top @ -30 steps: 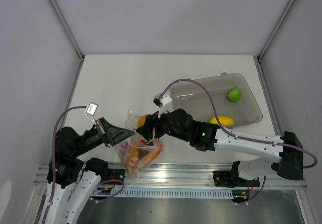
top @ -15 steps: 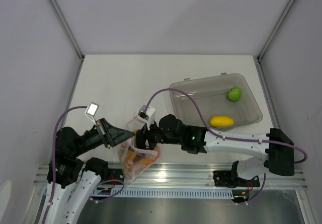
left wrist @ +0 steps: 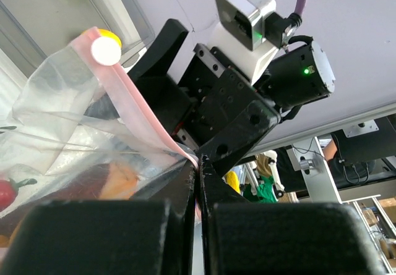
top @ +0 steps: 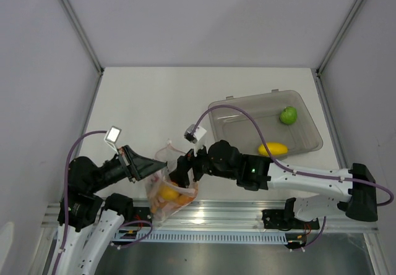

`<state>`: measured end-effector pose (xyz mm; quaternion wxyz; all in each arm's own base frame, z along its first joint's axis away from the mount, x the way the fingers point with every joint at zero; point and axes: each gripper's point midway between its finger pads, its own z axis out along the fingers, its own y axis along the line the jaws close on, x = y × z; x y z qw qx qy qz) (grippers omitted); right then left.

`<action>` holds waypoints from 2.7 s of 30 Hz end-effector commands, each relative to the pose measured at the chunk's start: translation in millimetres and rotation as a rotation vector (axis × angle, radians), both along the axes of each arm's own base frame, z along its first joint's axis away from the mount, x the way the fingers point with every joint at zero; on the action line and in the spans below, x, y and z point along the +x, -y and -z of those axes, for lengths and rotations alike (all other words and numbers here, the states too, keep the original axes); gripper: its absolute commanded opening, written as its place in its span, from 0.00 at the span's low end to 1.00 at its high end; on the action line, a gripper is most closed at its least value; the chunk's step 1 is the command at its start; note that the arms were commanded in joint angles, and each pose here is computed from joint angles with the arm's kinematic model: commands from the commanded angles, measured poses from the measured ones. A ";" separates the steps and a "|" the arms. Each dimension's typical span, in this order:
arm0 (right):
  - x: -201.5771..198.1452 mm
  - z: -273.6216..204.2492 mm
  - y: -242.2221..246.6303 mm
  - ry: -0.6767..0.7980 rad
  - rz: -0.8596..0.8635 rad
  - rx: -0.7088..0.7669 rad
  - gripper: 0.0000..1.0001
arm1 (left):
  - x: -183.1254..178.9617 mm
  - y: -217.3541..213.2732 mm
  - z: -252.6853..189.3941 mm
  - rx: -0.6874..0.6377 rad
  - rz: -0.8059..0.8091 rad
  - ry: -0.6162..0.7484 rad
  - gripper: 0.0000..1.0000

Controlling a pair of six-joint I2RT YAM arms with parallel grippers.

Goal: Place the food in the zip-top bag and seal the zipper
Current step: Place the fake fruit in the zipper food storage bag, then pick up the fake fruit from the bin.

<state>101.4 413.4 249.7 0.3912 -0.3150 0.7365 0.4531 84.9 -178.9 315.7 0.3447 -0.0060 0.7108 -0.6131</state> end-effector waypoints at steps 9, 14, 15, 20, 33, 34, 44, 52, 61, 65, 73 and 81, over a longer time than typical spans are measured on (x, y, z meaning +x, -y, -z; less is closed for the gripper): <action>50.4 -38.2 89.0 0.073 0.378 -0.053 0.87 | 0.0 1.3 -2.1 -0.005 0.013 0.058 0.01; 102.5 -23.8 156.7 -0.016 0.678 -0.101 0.87 | 2.2 3.0 2.1 0.006 0.025 0.050 0.01; 107.2 -25.2 168.0 -0.032 0.708 -0.088 0.87 | 1.6 3.2 1.9 0.008 0.030 0.058 0.01; 131.8 -15.0 223.2 -0.097 0.871 -0.061 0.87 | 1.7 1.9 2.7 0.023 0.021 0.074 0.01; 155.1 34.8 328.8 -0.207 1.261 -0.238 0.99 | 6.8 2.7 13.1 0.054 0.022 0.073 0.01; 156.4 39.7 334.2 -0.221 1.286 -0.255 0.99 | 6.5 2.8 13.1 0.054 0.024 0.073 0.01; 160.1 101.6 375.9 -0.442 1.484 -0.466 0.99 | 8.1 4.0 19.1 0.057 0.032 0.071 0.00; 175.7 136.9 395.2 -0.593 1.545 -0.425 0.99 | 11.8 5.8 26.0 0.063 0.040 0.065 0.01; 192.5 161.2 389.7 -0.773 1.549 -0.418 0.99 | 17.2 8.5 34.6 0.065 0.051 0.055 0.01; 191.4 176.2 377.0 -0.857 1.506 -0.418 0.98 | 18.1 8.9 37.3 0.064 0.053 0.051 0.01; 186.8 190.4 369.4 -0.889 1.505 -0.417 0.97 | 20.2 9.2 39.1 0.061 0.048 0.044 0.00; 192.4 206.4 357.8 -0.887 1.460 -0.468 0.92 | 18.9 9.2 39.5 0.060 0.051 0.042 0.01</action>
